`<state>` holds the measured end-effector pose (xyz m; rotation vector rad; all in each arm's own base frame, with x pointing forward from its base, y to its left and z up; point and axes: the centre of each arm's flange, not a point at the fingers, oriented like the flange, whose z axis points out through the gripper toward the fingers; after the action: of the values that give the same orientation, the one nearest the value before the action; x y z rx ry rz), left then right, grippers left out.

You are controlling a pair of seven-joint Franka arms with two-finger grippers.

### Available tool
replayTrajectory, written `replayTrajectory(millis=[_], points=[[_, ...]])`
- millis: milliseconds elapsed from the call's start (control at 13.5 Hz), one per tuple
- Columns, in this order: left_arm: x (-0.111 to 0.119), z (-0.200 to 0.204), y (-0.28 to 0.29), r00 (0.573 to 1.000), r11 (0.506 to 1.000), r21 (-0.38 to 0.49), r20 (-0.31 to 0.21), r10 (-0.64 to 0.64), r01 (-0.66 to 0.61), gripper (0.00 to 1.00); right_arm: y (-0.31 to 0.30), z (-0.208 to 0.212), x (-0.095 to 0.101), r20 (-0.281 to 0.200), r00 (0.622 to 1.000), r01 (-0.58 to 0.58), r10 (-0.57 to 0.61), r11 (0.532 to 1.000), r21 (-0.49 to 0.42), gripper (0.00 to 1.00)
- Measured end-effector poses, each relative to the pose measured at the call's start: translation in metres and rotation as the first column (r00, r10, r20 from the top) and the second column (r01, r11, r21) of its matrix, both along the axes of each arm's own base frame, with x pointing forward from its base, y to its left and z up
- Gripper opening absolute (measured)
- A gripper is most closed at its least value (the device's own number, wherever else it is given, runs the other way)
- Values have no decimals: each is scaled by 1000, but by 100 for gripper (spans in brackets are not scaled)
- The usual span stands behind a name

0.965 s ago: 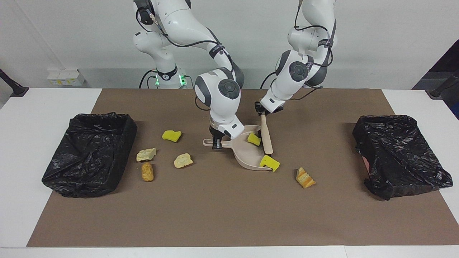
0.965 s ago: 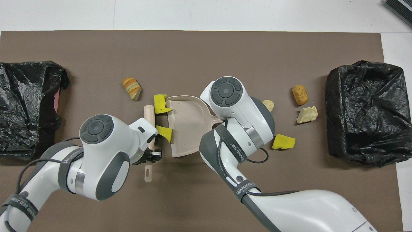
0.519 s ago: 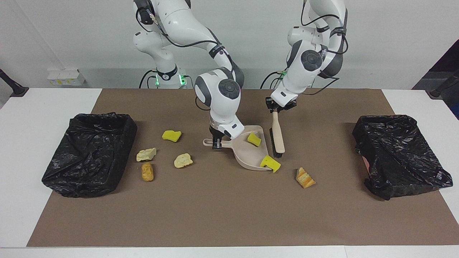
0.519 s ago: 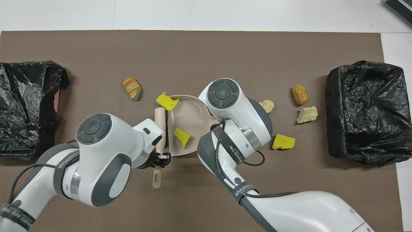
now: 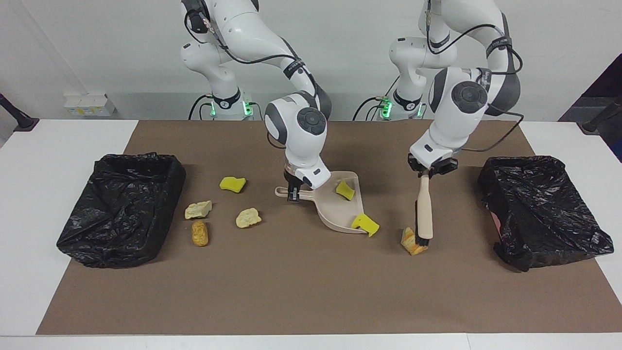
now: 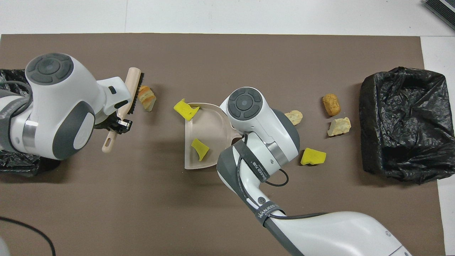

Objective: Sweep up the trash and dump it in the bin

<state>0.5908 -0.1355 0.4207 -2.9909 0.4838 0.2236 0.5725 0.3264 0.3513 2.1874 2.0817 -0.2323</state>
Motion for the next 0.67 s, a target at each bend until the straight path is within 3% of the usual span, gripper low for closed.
replayTrajectory(millis=[148,297,519,668], points=[[33,-22,14,997,996,37,-2,-77,77,26,2,0,-3,-2,1000,24,-24,1000,-7,32],[46,-35,10,989,988,35,3,-150,150,26,5,0,-5,-2,999,36,-36,999,-10,32],[32,-64,1,984,985,12,-35,-174,175,26,5,0,-5,-2,999,38,-38,999,-10,32],[16,-73,-2,989,990,-68,-74,-125,120,26,5,0,-5,-2,999,39,-39,999,-10,32]])
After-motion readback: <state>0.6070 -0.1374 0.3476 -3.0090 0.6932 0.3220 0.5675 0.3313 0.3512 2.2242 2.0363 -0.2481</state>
